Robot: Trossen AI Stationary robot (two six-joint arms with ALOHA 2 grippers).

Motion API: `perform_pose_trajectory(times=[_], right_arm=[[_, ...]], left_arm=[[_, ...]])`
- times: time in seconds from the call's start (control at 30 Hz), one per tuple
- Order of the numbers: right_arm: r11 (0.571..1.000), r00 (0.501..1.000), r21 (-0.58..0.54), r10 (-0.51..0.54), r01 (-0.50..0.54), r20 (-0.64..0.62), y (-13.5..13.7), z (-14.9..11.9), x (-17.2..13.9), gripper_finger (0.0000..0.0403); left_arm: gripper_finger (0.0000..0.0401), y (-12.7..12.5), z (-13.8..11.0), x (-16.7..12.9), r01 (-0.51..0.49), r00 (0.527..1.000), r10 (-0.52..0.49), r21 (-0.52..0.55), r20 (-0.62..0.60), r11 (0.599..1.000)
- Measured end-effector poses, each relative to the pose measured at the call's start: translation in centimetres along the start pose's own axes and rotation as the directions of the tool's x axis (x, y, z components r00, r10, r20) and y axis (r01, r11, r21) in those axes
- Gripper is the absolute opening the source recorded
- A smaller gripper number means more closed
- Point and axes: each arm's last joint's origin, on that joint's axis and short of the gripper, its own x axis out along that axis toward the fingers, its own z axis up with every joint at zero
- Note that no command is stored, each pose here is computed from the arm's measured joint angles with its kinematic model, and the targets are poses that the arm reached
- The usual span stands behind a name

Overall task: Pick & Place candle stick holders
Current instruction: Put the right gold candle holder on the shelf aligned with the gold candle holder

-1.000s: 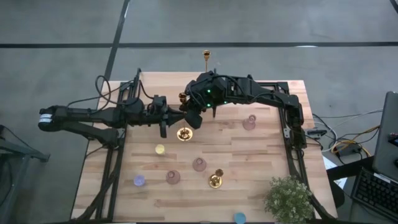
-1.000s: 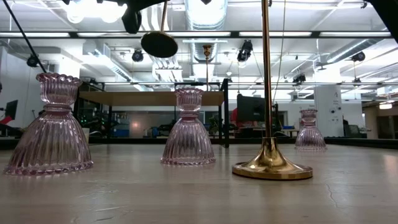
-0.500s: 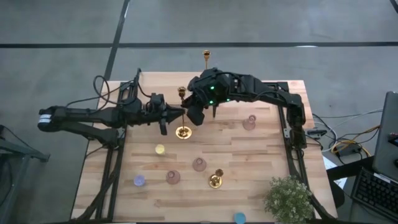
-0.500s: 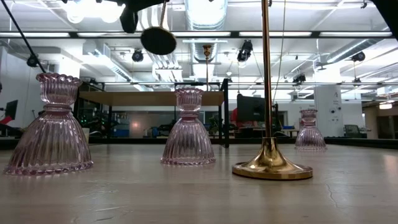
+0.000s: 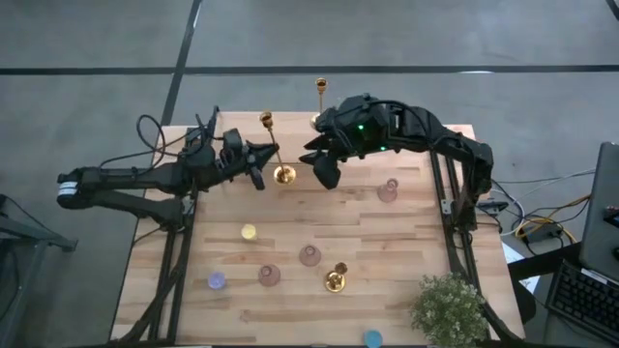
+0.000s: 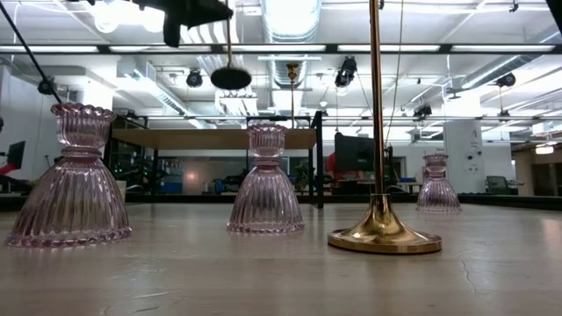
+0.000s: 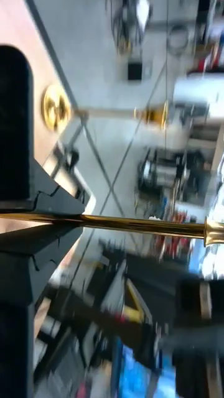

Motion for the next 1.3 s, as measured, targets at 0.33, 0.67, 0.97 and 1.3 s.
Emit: perform_pose_trajectory(times=[0.33, 0.67, 0.97, 1.3], right_arm=[[0.998, 0.999, -0.045, 0.040, -0.039, 0.030, 1.1, 0.0, -2.0, 0.0161], [0.995, 0.998, -0.080, 0.066, -0.065, 0.007, 1.9, -0.4, -1.9, 0.0141], [0.995, 0.998, -0.083, 0.057, -0.058, -0.014, 1.8, -0.7, -2.1, 0.0135], [0.995, 0.998, -0.079, 0.055, -0.056, -0.006, 1.8, -0.6, -2.1, 0.0140]], left_arm=[[0.0024, 4.4, -0.1, 2.9, -0.164, 0.986, 0.163, 0.037, 0.023, 0.986], [0.0023, 7.9, -0.3, 7.3, -0.166, 0.986, 0.161, 0.137, 0.046, 0.977], [0.0023, 10.1, 1.1, 11.6, -0.208, 0.978, 0.209, 0.220, 0.021, 0.953], [0.0027, 11.9, -0.4, 13.4, -0.249, 0.965, 0.261, 0.221, -0.026, 0.943]])
